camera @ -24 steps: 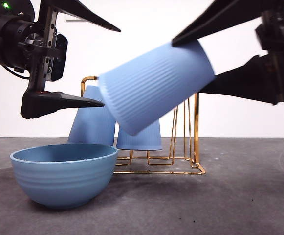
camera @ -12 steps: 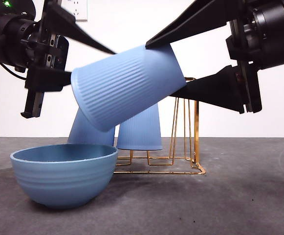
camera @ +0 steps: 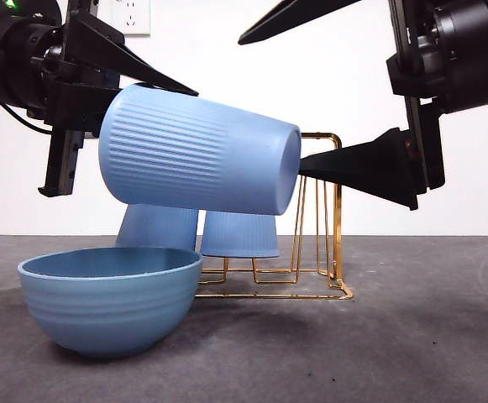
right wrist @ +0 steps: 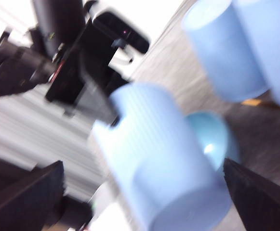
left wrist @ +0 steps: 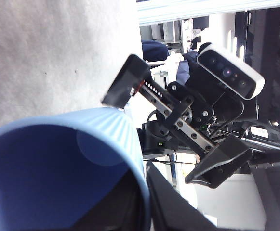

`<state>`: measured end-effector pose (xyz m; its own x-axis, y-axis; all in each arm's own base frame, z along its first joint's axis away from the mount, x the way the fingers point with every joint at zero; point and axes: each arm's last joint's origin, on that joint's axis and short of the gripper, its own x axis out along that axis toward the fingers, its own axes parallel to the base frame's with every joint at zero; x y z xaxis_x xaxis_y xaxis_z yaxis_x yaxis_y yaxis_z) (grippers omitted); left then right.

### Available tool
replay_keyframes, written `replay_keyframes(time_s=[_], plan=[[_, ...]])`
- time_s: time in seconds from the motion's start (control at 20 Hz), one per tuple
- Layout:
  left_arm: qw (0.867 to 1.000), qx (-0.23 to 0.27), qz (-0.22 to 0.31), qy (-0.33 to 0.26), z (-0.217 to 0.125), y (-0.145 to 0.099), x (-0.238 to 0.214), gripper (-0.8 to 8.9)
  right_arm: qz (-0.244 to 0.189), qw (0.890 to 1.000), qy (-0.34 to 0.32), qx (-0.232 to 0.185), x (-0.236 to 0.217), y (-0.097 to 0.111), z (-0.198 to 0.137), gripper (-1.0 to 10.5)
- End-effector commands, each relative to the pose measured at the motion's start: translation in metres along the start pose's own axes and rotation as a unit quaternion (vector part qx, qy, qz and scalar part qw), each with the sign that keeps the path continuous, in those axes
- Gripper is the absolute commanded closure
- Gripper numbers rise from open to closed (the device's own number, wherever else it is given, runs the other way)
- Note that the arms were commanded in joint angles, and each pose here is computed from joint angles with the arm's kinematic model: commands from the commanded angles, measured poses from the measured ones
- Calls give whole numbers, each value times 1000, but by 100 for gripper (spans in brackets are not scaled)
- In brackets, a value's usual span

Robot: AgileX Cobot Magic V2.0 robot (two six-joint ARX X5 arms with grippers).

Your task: Right arm lift cup from the cupboard, then place it on the right of the bowl

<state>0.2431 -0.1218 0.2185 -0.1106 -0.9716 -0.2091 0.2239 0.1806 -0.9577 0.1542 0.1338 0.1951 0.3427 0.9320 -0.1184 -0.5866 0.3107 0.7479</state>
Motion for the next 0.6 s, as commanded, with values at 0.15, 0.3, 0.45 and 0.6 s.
replay_keyframes(time_s=[0.15,0.3,0.45,0.6], plan=[[999,20,10,-24,6,-22,-2,806,-15,1000,-18,13,-21,0,14,394],[999,18,27,-24,9,-36,8,805,-44,998,-31,15,-42,5,17,395],[997,32,62,-24,10,-51,25,805,-75,997,-24,9,-62,15,13,396],[992,45,113,-18,11,-59,40,805,-108,994,-4,-2,-76,27,7,397]])
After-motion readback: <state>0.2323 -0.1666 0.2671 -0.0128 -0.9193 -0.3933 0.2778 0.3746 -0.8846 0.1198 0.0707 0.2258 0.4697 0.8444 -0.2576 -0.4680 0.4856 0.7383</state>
